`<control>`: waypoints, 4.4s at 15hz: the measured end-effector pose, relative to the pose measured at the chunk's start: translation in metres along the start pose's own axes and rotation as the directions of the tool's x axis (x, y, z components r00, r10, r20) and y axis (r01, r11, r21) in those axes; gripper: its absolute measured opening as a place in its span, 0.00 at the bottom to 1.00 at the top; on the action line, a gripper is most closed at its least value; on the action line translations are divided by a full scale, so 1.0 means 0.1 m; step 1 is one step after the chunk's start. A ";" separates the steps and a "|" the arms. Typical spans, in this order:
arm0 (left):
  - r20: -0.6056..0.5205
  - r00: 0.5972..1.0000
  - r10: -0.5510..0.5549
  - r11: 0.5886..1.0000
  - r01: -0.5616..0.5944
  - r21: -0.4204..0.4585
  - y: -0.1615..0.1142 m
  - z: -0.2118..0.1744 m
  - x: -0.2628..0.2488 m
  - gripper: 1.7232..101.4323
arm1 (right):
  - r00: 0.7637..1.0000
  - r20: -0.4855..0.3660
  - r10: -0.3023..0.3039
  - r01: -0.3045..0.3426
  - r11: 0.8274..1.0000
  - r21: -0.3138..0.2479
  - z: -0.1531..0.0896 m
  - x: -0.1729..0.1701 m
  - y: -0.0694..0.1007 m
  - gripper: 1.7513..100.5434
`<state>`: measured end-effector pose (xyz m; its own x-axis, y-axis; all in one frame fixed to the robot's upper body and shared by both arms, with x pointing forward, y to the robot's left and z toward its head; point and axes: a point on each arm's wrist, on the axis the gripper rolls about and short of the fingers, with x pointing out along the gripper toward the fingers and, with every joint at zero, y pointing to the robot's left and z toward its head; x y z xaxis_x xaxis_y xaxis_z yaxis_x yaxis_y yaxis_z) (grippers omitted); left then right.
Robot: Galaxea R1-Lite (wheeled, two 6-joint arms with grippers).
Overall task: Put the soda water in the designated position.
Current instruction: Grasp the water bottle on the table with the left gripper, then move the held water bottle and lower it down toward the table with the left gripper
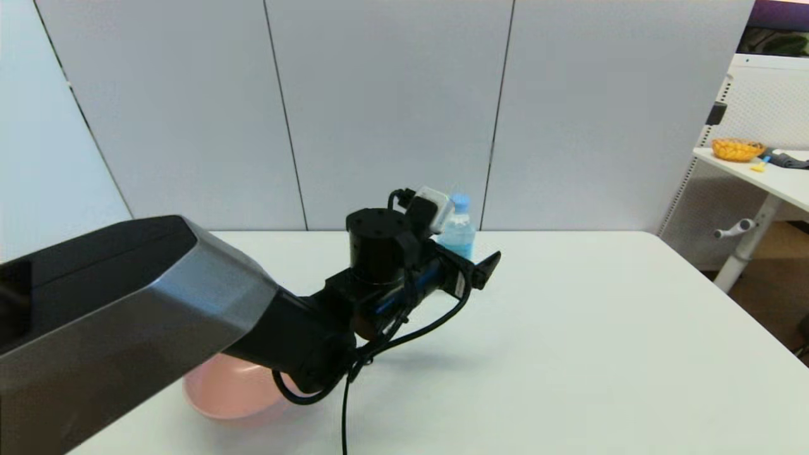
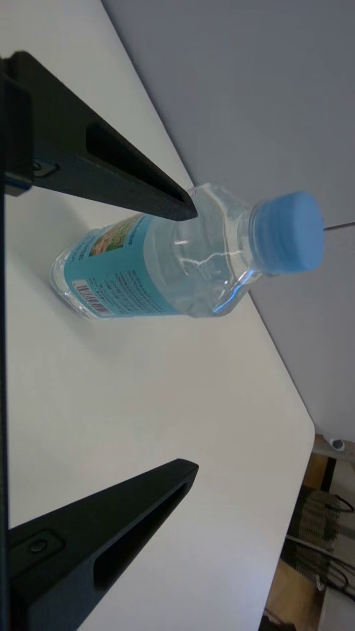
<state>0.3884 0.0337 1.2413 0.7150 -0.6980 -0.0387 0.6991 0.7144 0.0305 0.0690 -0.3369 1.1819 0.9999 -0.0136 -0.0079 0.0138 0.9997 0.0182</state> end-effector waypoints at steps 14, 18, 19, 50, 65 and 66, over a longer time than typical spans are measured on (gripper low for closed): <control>0.052 0.938 0.341 0.940 -0.340 -0.027 -0.15 0.05 0.26 0.96 | 1.000 0.000 -0.001 0.001 1.000 0.001 0.00 0.00 0.00 0.97; 0.065 0.909 0.412 0.911 -0.410 -0.041 -0.30 0.03 0.36 0.96 | 1.000 0.000 0.000 0.000 1.000 0.001 0.00 0.00 0.00 0.97; 0.061 0.905 0.421 0.907 -0.419 -0.041 -0.32 0.00 0.38 0.96 | 1.000 0.000 0.000 0.000 1.000 0.001 0.00 0.00 0.00 0.97; 0.096 0.867 0.489 0.872 -0.484 -0.070 -0.05 -0.43 0.89 0.83 | 1.000 0.000 0.000 0.000 1.000 0.002 0.00 0.00 0.00 0.97; 0.130 0.859 0.495 0.869 -0.490 -0.071 0.00 -0.25 0.83 0.47 | 1.000 0.000 0.000 0.000 1.000 0.001 0.00 0.00 0.00 0.97; 0.138 0.856 0.498 0.867 -0.494 -0.067 0.03 -0.18 0.79 0.47 | 1.000 0.000 0.000 0.000 1.000 0.000 0.00 0.00 0.00 0.97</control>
<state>0.4466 -0.0189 1.2208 0.9613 -0.2481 0.1194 0.2523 0.9674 -0.0211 0.0690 -0.3369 1.1819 0.9999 -0.0136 -0.0079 0.0138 0.9997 0.0186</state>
